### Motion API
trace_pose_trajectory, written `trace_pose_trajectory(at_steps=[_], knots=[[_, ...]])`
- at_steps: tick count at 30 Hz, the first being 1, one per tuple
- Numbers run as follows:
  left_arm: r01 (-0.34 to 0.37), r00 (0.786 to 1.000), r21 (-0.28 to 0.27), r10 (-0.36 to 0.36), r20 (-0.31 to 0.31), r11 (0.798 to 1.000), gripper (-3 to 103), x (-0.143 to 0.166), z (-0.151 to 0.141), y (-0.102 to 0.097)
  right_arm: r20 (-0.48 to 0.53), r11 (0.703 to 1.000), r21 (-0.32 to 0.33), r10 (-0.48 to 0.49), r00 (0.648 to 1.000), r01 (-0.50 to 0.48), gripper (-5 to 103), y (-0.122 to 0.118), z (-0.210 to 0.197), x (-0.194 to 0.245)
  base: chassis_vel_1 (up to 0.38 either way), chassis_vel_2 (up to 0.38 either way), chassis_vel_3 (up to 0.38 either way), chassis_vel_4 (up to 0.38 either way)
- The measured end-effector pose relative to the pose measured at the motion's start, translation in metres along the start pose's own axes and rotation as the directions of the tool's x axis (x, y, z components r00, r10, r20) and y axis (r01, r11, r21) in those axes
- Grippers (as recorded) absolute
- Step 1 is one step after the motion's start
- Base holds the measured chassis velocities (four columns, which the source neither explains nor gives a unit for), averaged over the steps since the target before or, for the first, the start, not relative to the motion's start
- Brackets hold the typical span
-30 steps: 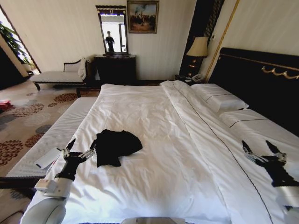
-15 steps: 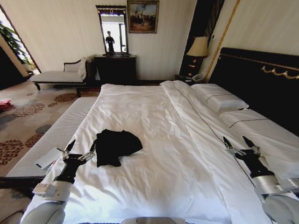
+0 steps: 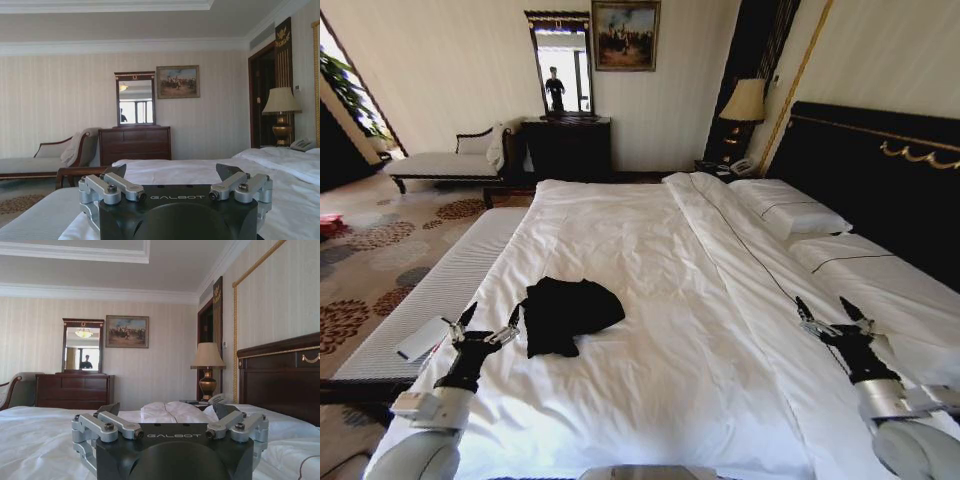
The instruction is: Fold the clothes on the bed.
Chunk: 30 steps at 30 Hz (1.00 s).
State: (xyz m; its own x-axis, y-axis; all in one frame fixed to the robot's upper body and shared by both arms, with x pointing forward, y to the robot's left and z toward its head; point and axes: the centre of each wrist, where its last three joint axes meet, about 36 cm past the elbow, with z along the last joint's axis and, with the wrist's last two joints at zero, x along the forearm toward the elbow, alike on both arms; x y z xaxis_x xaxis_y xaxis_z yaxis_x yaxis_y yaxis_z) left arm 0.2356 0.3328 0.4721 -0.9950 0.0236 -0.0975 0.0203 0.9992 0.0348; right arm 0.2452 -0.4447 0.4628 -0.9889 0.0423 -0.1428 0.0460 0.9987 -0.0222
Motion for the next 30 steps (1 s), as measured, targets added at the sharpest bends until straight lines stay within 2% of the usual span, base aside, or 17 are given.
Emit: trace_pose_trajectory(at_steps=[30], knots=[[0.015, 1.000, 0.007, -0.015, -0.006, 1.000, 100, 0.0002, 0.0025, 0.0003, -0.019, 1.000, -0.005, 0.016, 1.000, -0.016, 100, 0.0014, 0.0076, 0.0035, 0.153, 0.151, -0.150, -0.152]])
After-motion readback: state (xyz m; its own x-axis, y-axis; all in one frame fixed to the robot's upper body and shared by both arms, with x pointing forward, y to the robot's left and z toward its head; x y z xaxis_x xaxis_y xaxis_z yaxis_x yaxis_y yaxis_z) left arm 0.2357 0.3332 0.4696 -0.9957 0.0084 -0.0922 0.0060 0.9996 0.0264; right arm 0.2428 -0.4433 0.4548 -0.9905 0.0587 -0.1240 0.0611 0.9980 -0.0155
